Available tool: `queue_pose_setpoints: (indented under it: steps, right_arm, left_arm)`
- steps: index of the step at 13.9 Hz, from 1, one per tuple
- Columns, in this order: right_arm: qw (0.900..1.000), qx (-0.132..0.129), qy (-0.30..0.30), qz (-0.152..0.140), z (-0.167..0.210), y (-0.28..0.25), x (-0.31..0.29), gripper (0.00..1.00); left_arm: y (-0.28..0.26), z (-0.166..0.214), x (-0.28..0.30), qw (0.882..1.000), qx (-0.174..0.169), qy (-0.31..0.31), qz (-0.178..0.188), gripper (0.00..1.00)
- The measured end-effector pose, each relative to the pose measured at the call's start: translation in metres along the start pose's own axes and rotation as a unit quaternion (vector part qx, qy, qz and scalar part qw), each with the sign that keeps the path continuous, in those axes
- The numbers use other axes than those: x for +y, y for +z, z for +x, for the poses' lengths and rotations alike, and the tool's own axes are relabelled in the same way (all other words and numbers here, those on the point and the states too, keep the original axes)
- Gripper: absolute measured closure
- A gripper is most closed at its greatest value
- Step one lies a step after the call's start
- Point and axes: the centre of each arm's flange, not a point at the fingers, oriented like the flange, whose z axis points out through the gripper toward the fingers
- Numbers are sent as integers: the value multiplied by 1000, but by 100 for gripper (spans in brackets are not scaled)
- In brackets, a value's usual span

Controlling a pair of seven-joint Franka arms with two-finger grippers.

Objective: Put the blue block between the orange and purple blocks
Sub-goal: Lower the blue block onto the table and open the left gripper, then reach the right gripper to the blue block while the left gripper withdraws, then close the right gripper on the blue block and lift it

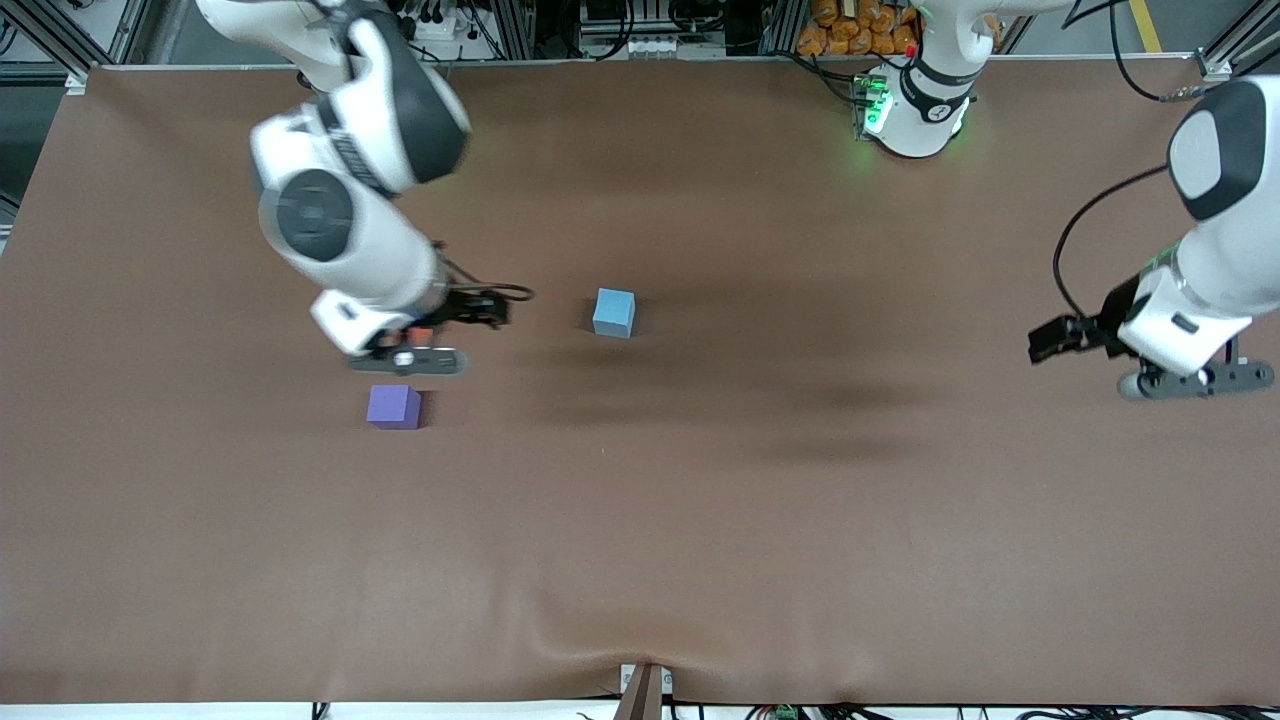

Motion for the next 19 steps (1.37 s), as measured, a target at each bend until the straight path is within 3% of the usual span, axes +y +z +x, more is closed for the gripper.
queue_pose_setpoints:
  steps: [3,6,8,14,19]
  right_arm:
    - [1000,6,9,-5,-5,60,-51,0]
    - [999,12,28,-11,-13,127,-92,0]
    - [999,7,35,-21,-20,160,-107,0]
    - [998,-6,49,-40,-41,186,-127,0]
    - [998,-6,42,-46,-66,192,-149,0]
  left_arm:
    - [-4,-33,12,1000,-2,20,2,0]
    - [-31,-40,16,997,18,75,1,0]
    - [-53,-45,24,994,6,108,9,0]
    - [-127,-51,21,994,22,110,16,0]
    - [-138,-58,27,995,7,96,16,0]
